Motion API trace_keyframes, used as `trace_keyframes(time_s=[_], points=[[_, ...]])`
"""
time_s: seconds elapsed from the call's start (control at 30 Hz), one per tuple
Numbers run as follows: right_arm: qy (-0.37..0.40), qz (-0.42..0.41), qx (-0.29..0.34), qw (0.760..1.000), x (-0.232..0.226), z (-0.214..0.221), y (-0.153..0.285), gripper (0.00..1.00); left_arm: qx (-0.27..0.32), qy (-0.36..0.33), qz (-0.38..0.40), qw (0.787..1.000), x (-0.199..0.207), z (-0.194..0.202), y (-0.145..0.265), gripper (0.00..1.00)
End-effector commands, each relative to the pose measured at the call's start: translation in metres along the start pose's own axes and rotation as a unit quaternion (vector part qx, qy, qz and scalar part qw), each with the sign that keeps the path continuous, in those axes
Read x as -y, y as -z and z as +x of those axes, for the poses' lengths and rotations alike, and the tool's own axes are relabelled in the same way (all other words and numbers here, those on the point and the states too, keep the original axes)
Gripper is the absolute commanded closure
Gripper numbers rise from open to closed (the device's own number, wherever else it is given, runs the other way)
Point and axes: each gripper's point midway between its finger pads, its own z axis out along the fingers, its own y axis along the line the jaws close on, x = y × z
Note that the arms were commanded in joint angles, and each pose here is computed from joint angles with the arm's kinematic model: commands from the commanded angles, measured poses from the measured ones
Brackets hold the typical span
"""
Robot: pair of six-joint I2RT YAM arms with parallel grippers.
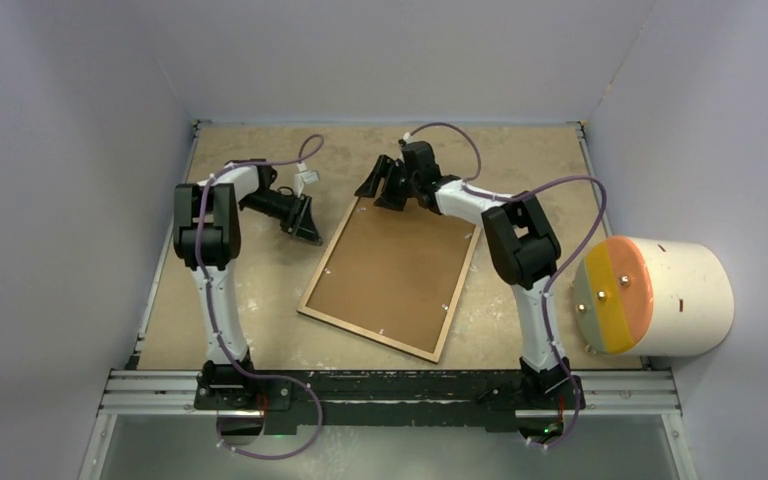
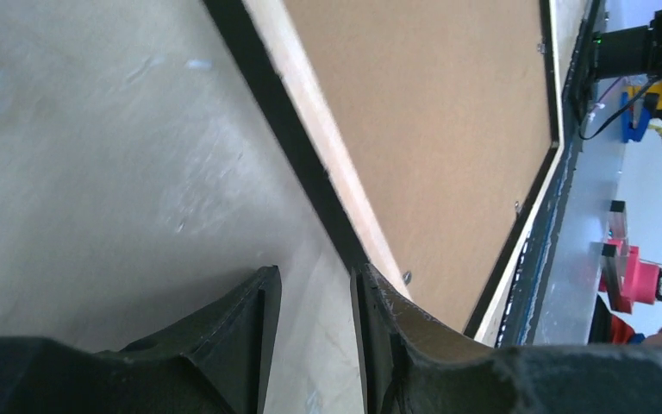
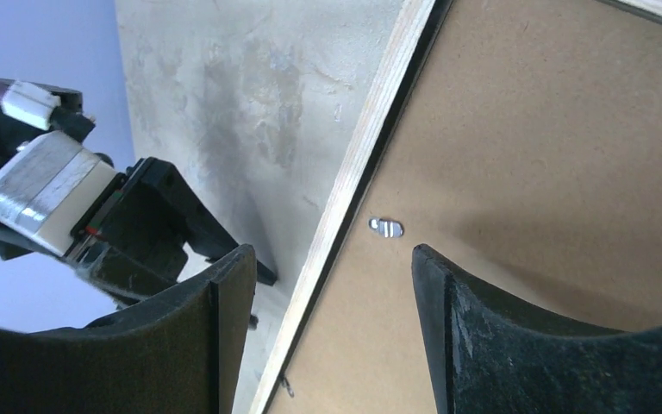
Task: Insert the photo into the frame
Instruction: Install the photo frame at the center of the board.
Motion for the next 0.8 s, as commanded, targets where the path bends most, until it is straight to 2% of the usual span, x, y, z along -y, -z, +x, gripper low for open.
trace_keyframes(time_s=[0.0, 0.77], points=[[0.002, 0.007, -0.022, 1.0, 0.006, 0.009, -0.015, 0.32, 0.002, -0.009, 0.018, 1.0, 0.009, -0.02, -0.025, 0.6], [-0.028, -0.016, -0.037, 0.999, 0.0, 0.028, -0.019, 0.35, -0.027, -0.007, 0.013, 1.0, 0.004, 0.001, -0.039, 0.69]])
